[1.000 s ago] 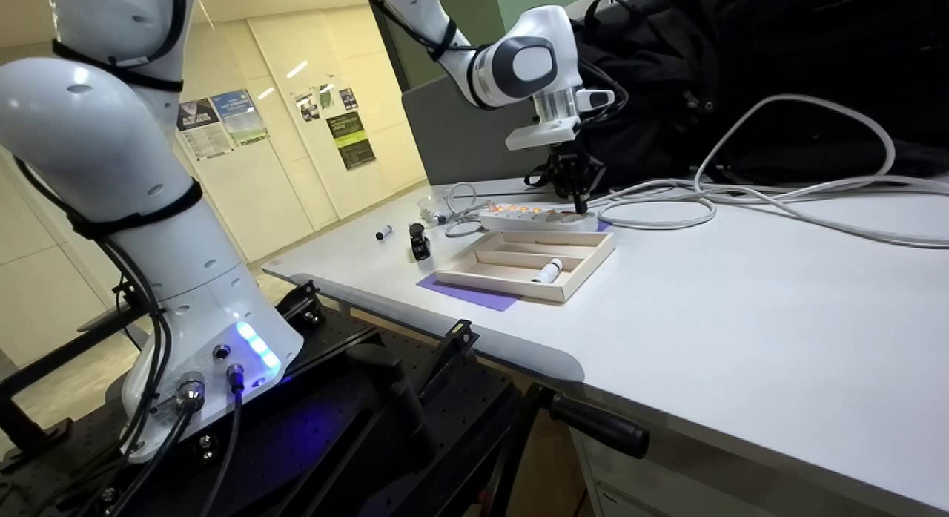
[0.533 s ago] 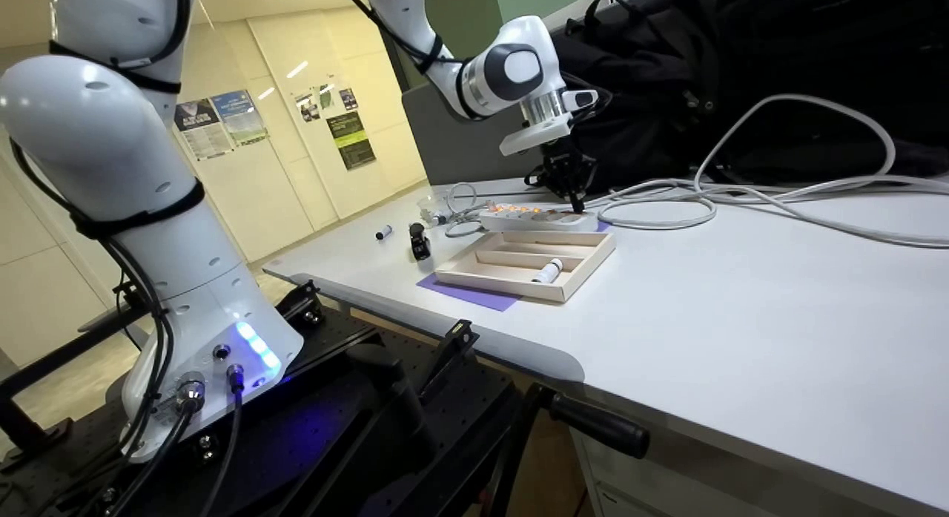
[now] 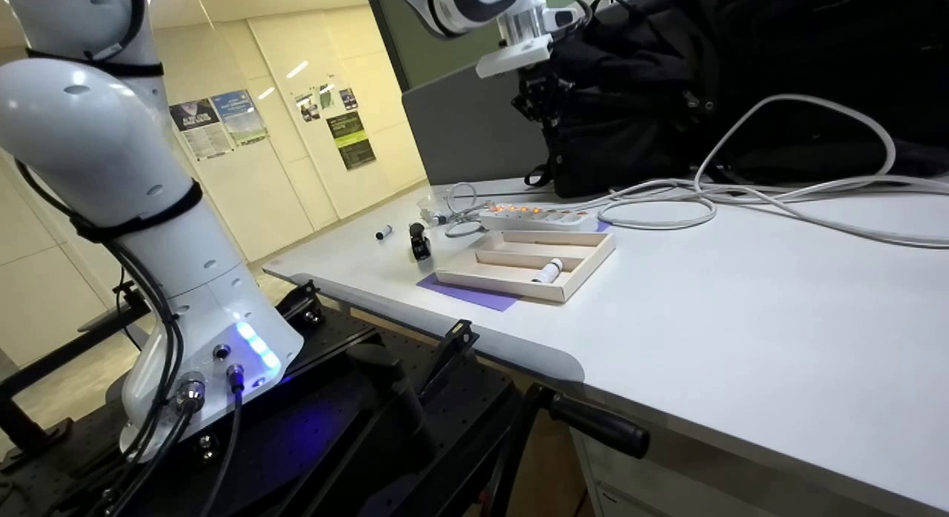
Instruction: Press the stapler and turn off the first switch on the right
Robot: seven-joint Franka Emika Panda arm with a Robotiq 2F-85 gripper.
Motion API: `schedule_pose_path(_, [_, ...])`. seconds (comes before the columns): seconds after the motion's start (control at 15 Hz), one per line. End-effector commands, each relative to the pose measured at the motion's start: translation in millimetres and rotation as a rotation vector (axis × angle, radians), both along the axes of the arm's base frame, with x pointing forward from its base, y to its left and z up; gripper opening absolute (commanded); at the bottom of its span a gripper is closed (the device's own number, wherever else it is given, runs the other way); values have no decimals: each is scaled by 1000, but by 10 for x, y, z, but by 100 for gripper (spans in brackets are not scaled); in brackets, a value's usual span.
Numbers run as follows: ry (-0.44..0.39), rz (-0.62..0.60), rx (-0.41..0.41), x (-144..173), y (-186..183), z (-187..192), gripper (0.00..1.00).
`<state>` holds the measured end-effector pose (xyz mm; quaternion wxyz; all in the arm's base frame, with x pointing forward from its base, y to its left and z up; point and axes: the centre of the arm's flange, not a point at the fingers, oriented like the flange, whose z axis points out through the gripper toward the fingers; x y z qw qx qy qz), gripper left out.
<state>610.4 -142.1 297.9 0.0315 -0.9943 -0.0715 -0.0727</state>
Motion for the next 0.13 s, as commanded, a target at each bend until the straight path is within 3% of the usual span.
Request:
schedule_pose_path(0.0, [12, 1, 9, -57, -62, 163, 16])
schedule_pose_path(0.07, [21, 2, 13, -113, -128, 286, 22])
